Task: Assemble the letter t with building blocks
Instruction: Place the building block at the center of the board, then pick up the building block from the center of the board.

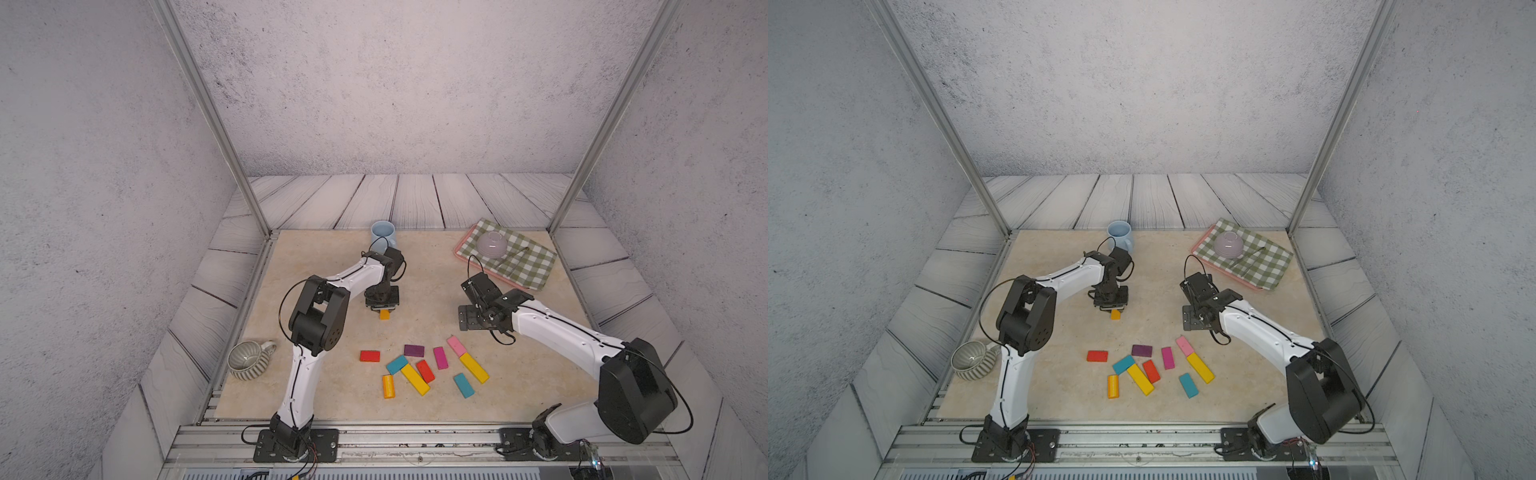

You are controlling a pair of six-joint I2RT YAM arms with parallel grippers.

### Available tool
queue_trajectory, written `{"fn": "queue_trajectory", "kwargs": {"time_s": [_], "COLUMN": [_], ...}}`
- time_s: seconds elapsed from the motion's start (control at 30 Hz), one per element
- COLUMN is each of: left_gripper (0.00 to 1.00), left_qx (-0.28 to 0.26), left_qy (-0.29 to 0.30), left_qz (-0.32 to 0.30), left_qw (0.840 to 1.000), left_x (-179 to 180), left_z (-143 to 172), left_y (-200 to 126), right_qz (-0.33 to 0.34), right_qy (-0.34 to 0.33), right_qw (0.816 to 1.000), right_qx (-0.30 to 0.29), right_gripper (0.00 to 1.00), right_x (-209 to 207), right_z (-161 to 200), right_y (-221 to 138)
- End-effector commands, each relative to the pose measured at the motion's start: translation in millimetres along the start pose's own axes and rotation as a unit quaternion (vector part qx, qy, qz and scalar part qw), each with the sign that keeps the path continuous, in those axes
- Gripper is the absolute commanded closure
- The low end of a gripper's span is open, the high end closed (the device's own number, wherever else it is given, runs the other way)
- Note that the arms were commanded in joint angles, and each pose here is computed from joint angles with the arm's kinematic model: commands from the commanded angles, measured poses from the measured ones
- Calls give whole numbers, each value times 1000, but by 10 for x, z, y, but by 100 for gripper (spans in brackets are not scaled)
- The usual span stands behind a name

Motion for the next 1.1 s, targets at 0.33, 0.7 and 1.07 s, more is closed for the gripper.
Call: {"fn": "queue_trajectory", "kwargs": {"time_s": [0.33,0.7,1.07], "left_gripper": [52,3,3], "left_qx": [2,-54,-40], "left_qy": [-20,-13,156], "left_qz": [-32,-4,87], "left_qw": [999,998,983], "left_x": [130,113,70], "left_z": [82,76,1081], "left_y": [2,-429,-666], "right_qz": [4,3,-26], "right_qy": [-1,-4,-34], "right_qw": [1000,1000,999], "right_qx": [3,4,-8], "right_gripper": [1,1,1], "right_x": [8,-5,23], "right_z": [-16,18,51], "right_y": [-16,-15,-81]}}
Point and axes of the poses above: each gripper's point midway between its finger pads, its own y axis out along the fingers, its own x axis along the line the jaws close on, z = x × y, the point moved 3 cm from there along -y, back along the fingers, and after that the axes turned 2 degrees about -y, right-handed, at the moved point
